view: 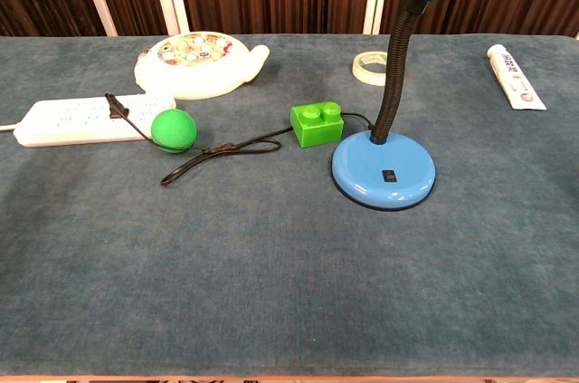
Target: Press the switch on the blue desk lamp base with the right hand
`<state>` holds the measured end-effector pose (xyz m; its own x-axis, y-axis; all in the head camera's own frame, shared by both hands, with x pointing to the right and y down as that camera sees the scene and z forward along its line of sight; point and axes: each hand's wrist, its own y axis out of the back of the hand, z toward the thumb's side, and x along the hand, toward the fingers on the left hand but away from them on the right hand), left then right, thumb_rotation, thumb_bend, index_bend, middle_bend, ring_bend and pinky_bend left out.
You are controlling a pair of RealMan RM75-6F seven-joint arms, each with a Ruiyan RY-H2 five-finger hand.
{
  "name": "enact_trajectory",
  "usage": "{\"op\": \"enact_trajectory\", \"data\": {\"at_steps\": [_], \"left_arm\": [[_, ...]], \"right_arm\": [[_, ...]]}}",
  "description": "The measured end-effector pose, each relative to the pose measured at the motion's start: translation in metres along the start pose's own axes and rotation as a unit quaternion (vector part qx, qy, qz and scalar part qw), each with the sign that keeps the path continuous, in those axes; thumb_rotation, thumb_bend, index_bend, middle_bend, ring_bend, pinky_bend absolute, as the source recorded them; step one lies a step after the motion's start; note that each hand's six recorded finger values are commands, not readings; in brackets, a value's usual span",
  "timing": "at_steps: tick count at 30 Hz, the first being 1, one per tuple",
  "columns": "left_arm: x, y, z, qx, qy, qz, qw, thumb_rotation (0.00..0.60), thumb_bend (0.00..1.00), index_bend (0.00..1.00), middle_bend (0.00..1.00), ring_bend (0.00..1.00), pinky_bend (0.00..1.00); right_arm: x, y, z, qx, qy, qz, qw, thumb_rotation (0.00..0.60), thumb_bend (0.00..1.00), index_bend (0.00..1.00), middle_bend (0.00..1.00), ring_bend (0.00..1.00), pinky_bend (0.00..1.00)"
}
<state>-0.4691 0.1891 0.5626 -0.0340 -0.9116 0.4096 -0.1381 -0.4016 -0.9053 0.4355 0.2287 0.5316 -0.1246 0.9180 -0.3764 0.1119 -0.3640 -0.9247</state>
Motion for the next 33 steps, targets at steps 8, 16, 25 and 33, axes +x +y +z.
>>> {"op": "enact_trajectory", "data": {"at_steps": [8,16,25,33], "left_arm": [[-0.001,0.000,-0.002,0.003,0.004,-0.002,1.0000,0.600,0.44,0.14,0.03,0.00,0.00],[-0.002,0.002,-0.004,0.001,0.007,0.003,1.0000,0.600,0.44,0.14,0.03,0.00,0.00],[-0.002,0.002,-0.004,0.001,0.008,0.002,1.0000,0.600,0.44,0.14,0.03,0.00,0.00],[-0.002,0.002,-0.003,-0.005,0.010,0.002,0.9999,0.600,0.44,0.14,0.03,0.00,0.00]], "right_arm": [[-0.001,-0.003,0.002,0.001,0.002,0.007,1.0000,0.600,0.23,0.04,0.03,0.00,0.00],[-0.002,-0.004,0.005,-0.008,0.003,0.011,0.9999,0.600,0.23,0.04,0.03,0.00,0.00],[-0.002,-0.003,0.009,-0.016,0.011,0.010,0.9998,0.600,0.23,0.04,0.07,0.25,0.09],[-0.001,-0.012,0.020,-0.049,0.041,0.010,0.9979,0.600,0.40,0.05,0.33,0.52,0.31]]}}
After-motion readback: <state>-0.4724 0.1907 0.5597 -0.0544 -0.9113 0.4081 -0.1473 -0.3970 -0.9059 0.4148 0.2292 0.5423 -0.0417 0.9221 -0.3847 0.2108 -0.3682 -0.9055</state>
